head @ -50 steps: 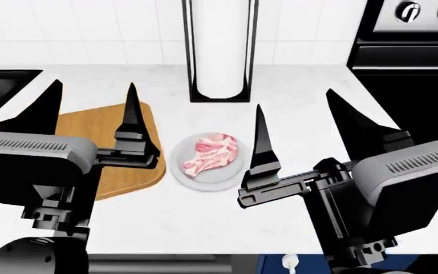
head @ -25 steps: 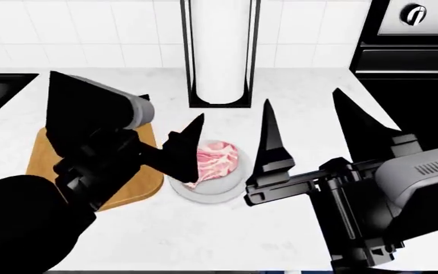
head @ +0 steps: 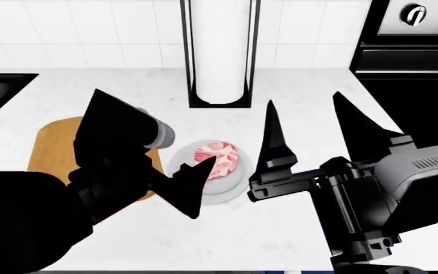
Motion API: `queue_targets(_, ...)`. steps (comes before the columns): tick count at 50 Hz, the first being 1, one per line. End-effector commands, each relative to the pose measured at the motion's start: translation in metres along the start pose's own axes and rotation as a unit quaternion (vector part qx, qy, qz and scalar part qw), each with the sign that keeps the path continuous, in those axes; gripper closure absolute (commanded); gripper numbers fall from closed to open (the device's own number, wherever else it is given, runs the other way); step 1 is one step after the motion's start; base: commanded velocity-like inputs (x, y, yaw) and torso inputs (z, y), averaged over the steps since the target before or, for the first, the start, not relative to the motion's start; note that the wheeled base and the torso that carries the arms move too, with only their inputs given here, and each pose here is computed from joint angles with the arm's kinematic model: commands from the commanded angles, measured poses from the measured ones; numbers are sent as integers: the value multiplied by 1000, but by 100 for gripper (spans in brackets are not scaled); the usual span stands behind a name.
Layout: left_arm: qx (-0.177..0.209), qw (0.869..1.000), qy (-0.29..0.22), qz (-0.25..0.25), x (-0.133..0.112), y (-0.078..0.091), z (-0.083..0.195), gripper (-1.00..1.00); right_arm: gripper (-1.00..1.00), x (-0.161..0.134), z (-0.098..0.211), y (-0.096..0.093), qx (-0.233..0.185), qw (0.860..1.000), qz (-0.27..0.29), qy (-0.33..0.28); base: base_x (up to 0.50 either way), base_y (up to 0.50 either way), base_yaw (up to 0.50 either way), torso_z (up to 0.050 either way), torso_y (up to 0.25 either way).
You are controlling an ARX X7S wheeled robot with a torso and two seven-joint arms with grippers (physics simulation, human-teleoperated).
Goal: Pick the pork chop from the plate and place it on the cutting board. Then pick the condiment bottle from the cabinet and place it next to the cutting board.
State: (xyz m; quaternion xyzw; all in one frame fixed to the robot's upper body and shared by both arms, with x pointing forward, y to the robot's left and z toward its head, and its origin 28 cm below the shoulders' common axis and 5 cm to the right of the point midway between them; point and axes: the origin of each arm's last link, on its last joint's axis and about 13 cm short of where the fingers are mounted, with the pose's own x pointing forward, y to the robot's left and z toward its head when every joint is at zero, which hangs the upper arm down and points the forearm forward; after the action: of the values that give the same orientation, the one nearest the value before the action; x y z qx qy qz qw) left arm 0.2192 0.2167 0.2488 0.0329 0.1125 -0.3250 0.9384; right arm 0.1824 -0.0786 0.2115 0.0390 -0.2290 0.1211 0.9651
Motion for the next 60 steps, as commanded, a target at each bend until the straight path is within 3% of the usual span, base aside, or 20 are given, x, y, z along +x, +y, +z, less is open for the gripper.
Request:
queue_targets(1,-4,999,33,18,12,6,-9,-100,-100,-1,0,-1,1,1000,-5,2,0,0,0,0,0)
queue_targets(9,4,998,45,35,17,11,-14,-100,-100,0,-1,-1,3,1000,-5,3,0,0,0,0,0)
queue_targets(19,23,998,64,18,23,6,-21,-100,-100,0,0,-1,4,1000,-5,5,0,0,0,0,0)
queue_targets(60,16,994,96,44,48,19,-41,-100,-100,-1,-1,-2,9,1000,-9,7,0,0,0,0,0)
